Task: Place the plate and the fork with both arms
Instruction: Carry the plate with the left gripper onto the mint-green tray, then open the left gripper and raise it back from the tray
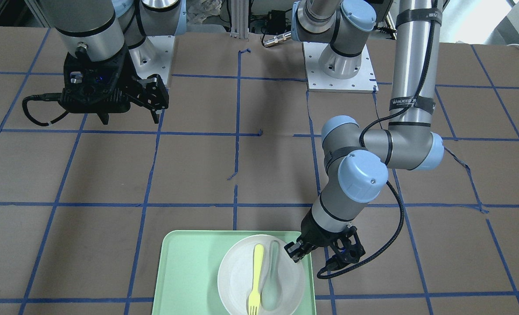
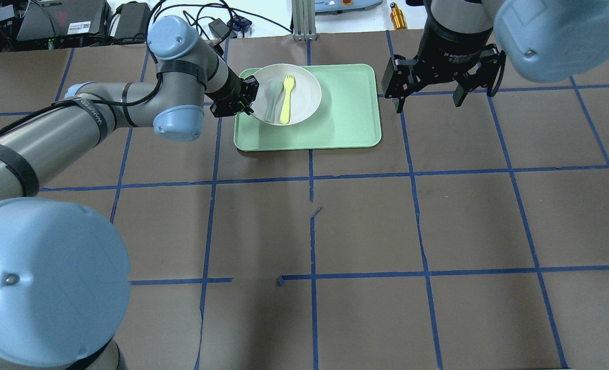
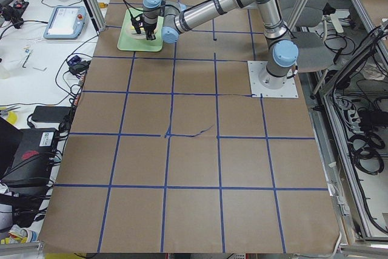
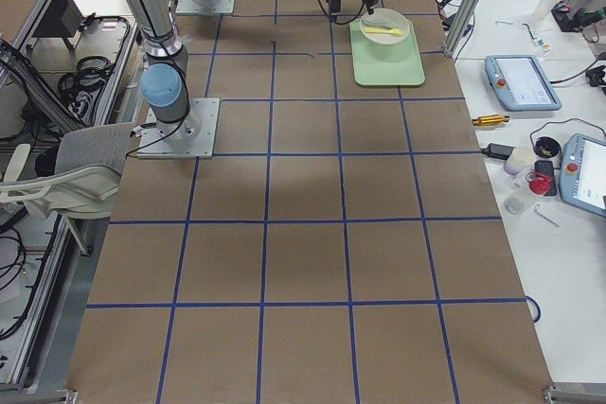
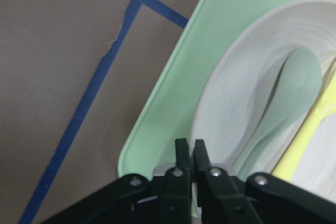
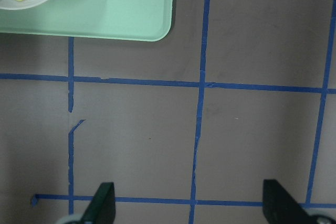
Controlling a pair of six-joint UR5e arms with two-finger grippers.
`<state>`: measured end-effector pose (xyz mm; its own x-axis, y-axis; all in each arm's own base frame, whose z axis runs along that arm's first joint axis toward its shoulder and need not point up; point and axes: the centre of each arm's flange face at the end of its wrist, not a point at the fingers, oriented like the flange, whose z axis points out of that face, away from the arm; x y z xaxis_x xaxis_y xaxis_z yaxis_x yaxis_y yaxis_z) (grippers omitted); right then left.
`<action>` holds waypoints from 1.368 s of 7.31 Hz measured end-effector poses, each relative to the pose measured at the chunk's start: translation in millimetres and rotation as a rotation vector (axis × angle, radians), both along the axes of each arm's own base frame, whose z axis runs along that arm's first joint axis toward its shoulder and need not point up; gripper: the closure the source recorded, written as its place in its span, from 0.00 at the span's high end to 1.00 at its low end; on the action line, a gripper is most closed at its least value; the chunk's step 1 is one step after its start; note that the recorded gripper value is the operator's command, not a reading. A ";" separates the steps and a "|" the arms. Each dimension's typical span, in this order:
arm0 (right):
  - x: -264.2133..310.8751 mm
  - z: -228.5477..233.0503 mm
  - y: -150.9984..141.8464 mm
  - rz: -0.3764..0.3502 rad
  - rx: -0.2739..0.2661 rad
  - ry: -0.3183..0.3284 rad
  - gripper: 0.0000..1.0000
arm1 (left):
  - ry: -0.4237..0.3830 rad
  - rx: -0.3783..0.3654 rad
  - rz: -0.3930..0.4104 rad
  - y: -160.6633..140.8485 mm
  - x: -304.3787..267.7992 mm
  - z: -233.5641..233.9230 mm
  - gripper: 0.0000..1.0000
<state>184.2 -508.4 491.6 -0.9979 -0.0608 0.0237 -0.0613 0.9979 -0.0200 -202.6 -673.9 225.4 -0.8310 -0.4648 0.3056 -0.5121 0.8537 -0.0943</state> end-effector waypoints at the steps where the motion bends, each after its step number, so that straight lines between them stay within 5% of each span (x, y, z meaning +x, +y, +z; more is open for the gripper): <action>1: 0.0 -0.2 0.1 0.000 0.000 0.000 1.00 | 0.007 -0.004 0.000 -3.2 -12.7 -11.7 0.00; 3: 0.1 -2.2 0.5 0.000 0.004 0.000 1.00 | 0.015 -0.024 -0.004 -5.2 -29.2 -30.9 0.03; 4: 0.1 -2.4 0.5 0.000 0.005 0.000 1.00 | 0.013 -0.026 -0.007 -4.7 -32.1 -36.9 0.68; 5: 0.0 -2.4 0.3 0.000 0.004 0.000 1.00 | 0.008 -0.027 -0.013 -3.5 -32.7 -39.7 1.00; 7: -0.4 -2.7 -0.3 0.000 0.004 0.000 1.00 | -0.003 -0.030 -0.035 -0.3 -30.4 -37.3 1.00; 10: 0.1 -2.7 -0.3 0.001 0.003 0.000 1.00 | -0.176 -0.111 -0.051 5.9 15.1 13.4 1.00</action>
<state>184.3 -508.7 488.8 -0.9978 -0.0623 0.0238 -0.0627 0.9979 -0.0170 -187.5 -668.0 238.8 -0.8976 -0.3924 0.2009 -0.4361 0.8573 -0.2736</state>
